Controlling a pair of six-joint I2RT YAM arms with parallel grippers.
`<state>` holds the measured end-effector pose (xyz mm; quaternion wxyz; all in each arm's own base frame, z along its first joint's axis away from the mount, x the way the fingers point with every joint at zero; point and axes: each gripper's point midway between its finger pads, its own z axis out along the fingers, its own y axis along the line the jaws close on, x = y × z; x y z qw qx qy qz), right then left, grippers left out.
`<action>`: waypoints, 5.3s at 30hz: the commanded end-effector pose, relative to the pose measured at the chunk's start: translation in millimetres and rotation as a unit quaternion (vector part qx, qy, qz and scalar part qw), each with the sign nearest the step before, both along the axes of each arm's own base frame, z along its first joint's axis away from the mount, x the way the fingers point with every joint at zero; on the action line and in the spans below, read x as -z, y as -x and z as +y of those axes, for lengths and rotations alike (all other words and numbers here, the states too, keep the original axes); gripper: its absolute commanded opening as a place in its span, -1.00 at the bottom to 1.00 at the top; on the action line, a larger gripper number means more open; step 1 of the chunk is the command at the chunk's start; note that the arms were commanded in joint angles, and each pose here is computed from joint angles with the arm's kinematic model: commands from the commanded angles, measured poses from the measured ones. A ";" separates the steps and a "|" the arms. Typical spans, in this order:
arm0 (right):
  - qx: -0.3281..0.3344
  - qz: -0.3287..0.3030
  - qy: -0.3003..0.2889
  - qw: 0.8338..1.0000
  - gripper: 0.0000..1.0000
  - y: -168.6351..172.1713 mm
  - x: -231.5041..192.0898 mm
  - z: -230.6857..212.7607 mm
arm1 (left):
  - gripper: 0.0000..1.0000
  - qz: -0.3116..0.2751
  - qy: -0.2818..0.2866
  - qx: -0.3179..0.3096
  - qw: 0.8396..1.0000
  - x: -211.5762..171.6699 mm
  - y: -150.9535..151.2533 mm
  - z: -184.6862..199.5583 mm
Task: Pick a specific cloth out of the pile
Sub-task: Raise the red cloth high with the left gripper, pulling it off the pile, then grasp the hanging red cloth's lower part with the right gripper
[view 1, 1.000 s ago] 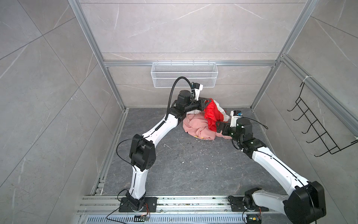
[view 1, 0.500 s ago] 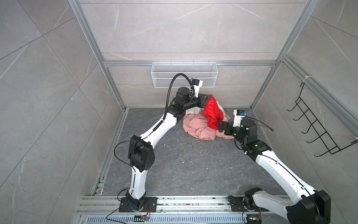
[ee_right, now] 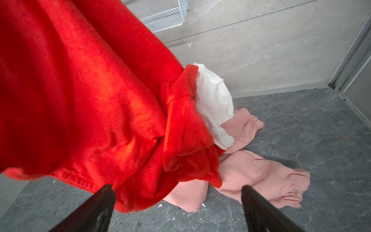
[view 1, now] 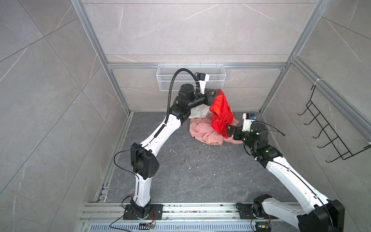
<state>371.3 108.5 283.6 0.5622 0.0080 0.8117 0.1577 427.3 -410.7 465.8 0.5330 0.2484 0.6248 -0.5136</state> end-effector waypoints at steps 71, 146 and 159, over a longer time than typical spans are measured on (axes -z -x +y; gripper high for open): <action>-0.240 -0.129 0.054 0.961 0.99 99.0 -109.9 45.8 | -1.00 -0.255 -0.007 0.102 0.961 -158.4 183.8 80.2; -0.455 -0.027 -0.035 0.890 -1.00 143.3 -60.6 157.0 | -1.00 -0.228 -0.022 0.066 0.971 -119.5 218.3 119.0; -0.489 -0.041 -0.051 0.870 -1.00 192.0 -107.0 160.2 | -1.00 -0.228 -0.030 0.049 0.972 -121.9 245.1 144.3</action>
